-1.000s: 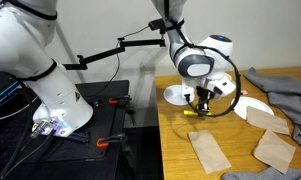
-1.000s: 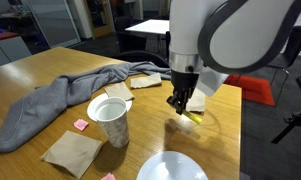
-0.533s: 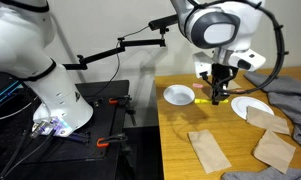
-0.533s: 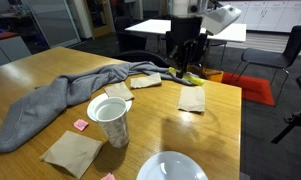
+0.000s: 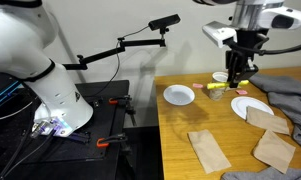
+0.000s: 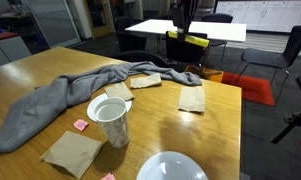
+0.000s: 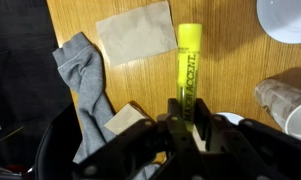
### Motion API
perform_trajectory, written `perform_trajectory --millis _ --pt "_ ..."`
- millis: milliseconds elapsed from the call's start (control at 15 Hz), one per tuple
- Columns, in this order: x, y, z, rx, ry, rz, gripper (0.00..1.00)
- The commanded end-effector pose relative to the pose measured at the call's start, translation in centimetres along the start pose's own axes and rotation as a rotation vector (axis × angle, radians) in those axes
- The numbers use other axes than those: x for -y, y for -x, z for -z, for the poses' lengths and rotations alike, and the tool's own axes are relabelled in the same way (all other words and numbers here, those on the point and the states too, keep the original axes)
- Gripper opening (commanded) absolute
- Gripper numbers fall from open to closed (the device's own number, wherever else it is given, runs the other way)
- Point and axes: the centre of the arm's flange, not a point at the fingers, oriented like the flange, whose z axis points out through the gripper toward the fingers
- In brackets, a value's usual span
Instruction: Put the yellow marker inside the white cup
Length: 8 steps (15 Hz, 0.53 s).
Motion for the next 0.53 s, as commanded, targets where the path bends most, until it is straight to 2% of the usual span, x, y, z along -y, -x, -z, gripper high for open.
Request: perform_trajectory --millis 0,467 --pt "-0.1 -0.2 0.8 -0.004 -0.001 0.017 0.19" --pt "0.1 -0.3 1.8 -0.007 -0.005 0.04 0.19"
